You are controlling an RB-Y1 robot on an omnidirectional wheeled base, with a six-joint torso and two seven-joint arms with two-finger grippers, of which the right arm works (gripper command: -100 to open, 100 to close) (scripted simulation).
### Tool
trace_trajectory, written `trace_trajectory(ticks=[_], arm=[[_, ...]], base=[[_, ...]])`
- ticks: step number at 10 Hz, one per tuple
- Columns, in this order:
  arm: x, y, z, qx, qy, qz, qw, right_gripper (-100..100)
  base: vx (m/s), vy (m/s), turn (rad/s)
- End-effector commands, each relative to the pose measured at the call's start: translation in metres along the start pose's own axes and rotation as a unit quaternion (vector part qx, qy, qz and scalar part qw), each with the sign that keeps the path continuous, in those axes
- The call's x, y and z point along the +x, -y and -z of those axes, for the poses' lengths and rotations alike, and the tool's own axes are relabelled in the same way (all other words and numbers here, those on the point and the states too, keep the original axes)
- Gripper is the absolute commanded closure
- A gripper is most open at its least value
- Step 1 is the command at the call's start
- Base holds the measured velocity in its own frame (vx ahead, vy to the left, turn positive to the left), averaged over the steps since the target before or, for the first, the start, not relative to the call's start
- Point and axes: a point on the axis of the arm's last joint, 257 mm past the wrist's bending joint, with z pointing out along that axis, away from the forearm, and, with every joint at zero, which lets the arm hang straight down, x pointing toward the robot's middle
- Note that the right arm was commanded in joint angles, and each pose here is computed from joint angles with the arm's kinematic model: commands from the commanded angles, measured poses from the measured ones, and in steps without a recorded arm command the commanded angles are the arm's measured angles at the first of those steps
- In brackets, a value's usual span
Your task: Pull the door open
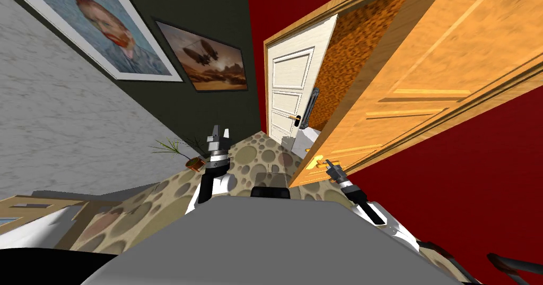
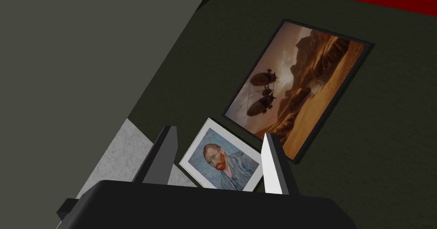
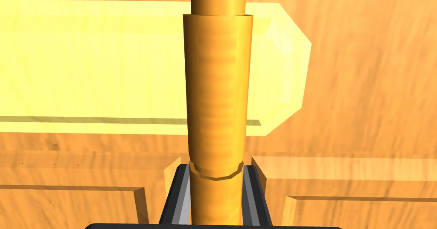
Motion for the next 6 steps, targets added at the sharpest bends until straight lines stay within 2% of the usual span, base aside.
trace_trajectory(ticks=[1,6], arm=[[0.0021,-0.0009,0.0,-0.002,-0.005,-0.001,1.0,100],[0.0029,-0.0014,0.0055,-0.004,-0.02,-0.001,0.9998,100]], base=[[-0.176,-0.085,0.127],[-0.196,-0.091,0.151]])
